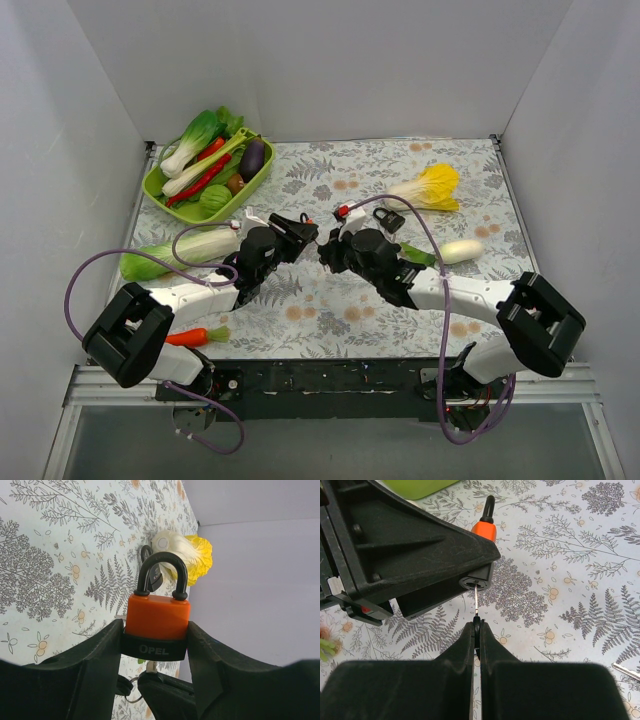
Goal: Unlock with the key
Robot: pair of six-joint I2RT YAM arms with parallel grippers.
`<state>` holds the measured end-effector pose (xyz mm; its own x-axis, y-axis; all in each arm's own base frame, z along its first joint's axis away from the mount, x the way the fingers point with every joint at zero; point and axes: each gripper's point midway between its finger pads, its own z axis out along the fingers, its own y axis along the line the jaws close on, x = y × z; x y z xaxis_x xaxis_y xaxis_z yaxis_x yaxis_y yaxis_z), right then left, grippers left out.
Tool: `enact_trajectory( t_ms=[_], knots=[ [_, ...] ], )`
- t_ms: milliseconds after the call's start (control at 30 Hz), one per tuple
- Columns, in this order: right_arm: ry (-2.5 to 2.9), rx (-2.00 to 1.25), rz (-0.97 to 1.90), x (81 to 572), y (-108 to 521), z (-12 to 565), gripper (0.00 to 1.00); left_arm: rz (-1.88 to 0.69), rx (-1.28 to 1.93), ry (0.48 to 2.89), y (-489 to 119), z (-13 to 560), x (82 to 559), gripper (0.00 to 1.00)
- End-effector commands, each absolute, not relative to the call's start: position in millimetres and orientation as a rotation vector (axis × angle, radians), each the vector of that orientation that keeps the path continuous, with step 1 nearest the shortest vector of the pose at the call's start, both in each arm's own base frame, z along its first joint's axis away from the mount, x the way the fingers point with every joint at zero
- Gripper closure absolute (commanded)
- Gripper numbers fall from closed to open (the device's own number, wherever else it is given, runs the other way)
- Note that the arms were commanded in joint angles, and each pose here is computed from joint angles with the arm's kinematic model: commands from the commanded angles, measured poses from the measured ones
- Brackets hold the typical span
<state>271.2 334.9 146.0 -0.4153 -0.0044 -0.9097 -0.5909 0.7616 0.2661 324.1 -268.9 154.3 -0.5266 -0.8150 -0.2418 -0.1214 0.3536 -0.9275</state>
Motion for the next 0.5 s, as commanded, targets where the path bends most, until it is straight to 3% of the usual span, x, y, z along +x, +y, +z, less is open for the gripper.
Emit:
enact_trajectory(
  t_ms=[0,467],
  knots=[
    [1.756,-0.338,0.701,301.3,344.1,195.2,0.99,-1.667,-1.374,1.761,-291.3,191.2,309.5,1.0],
    [1.741,-0.327,0.689,308.5,348.6,201.4,0.99,-1.675,-1.381,1.763,-291.9,189.9,307.6,1.0]
  ],
)
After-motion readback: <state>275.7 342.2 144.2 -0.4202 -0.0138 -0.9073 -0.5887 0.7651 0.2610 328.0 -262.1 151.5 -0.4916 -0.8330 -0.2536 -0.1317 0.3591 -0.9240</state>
